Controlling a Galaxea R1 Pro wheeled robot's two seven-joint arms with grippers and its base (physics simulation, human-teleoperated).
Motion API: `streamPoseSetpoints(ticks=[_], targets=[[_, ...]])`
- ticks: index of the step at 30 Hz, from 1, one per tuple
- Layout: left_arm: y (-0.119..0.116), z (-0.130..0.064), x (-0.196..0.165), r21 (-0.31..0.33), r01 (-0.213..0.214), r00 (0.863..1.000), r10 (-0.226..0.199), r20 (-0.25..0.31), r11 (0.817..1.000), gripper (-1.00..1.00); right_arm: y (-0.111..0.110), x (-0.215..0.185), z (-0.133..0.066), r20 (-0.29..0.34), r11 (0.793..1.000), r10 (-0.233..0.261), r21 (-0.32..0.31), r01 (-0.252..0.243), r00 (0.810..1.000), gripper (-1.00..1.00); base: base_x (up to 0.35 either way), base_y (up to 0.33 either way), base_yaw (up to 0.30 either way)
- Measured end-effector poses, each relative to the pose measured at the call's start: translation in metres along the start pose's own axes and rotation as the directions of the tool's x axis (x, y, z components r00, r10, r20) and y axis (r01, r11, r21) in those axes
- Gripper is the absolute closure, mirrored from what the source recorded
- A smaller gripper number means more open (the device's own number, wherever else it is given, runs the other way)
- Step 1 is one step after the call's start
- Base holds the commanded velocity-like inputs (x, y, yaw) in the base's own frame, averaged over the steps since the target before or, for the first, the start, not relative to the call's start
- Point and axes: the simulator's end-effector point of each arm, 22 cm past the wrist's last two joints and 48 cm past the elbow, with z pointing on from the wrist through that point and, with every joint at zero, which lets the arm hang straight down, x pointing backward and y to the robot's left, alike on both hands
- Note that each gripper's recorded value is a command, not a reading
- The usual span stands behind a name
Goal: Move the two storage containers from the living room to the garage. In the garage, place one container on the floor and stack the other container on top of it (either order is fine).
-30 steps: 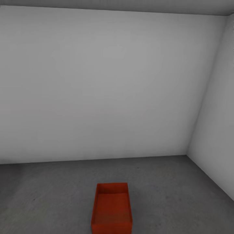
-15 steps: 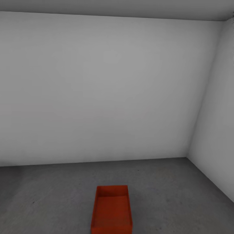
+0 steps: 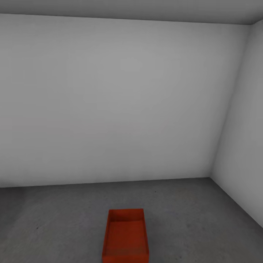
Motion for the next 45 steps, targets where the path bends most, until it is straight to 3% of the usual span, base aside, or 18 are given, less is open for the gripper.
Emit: streamPoseSetpoints(ticks=[7,31,45], targets=[[-0.0008,0.0002,-0.0005,0.001,0.001,1.000,-0.001,0.001,1.000,-1.00,0.0068,-0.0009,-0.0003,0.001,1.000,-0.010,-0.009,0.010,1.000,-1.00,-0.058,0.003,0.000],[-0.0016,0.0001,-0.0006,0.002,0.003,1.000,-0.003,0.001,1.000,-1.00,0.0048,-0.0009,-0.0003,0.002,1.000,-0.006,-0.005,0.006,1.000,-1.00,-0.244,0.153,-0.001],[0.0004,0.0000,-0.0009,-0.001,0.003,1.000,-0.003,0.002,1.000,-1.00,0.0025,0.0001,-0.0003,-0.001,1.000,0.006,0.002,-0.006,1.000,-1.00,-0.008,0.007,-0.253]])
